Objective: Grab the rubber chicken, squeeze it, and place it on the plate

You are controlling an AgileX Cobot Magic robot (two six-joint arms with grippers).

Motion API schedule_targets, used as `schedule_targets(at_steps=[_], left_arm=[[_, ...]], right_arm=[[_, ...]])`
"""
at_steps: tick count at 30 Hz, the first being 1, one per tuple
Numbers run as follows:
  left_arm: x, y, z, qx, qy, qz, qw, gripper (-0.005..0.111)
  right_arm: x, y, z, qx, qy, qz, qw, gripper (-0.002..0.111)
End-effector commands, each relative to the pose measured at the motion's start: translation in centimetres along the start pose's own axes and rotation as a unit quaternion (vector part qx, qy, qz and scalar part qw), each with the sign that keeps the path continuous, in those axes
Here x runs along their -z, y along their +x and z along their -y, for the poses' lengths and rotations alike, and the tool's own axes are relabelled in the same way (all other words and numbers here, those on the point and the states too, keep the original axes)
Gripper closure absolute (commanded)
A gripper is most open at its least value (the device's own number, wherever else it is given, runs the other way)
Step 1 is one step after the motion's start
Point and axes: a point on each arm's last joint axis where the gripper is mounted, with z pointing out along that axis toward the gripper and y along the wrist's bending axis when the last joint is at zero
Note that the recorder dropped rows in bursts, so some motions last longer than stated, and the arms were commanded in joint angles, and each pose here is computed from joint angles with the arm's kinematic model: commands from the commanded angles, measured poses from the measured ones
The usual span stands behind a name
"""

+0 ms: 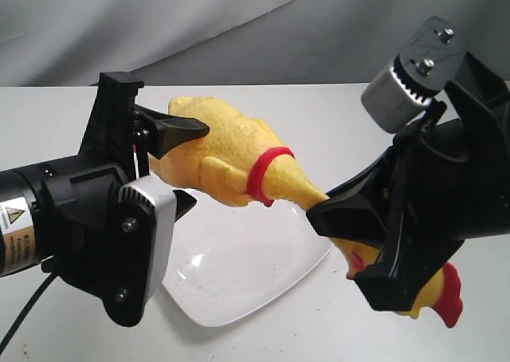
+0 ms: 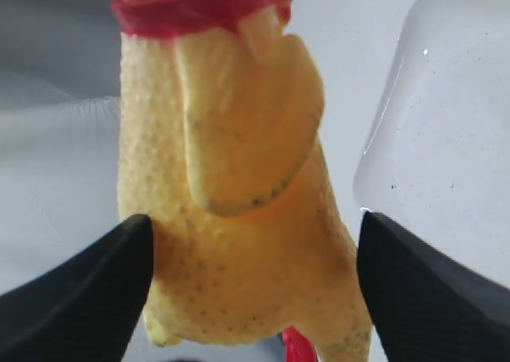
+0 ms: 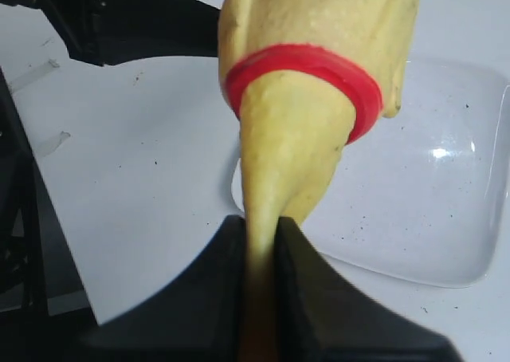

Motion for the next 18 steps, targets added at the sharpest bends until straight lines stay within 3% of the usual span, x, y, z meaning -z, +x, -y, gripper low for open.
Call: schedule_targets(at_steps=[1,3,4,5,18], left_arm=[[-0.06,-0.28,-0.01,0.006,0.003,0.010,1.000,0.047],[-0.06,-0.30,-0.01,0.006,0.004,0.011,1.000,0.071],[-0.06,-0.30,-0.01,0.006,0.004,0.011,1.000,0.092],[-0.06,-0.30,-0.01,0.006,0.004,0.011,1.000,0.104],[-0.06,0.14,-0.14,0.007,-0.004,-0.013,1.000,0.107]], right_arm=[[0.41,-0.44,-0.16,0.001,-0.001,0.021,1.000,0.108],[0.41,-0.42,-0.17,0.001,-0.001,0.020,1.000,0.108],[0.41,-0.42,-0.16,0.002,-0.001,0.019,1.000,0.108],[0.41,-0.42,-0.16,0.002,-0.001,0.019,1.000,0.108],[0.41,-0.41,-0.15,0.003,0.000,0.019,1.000,0.108]])
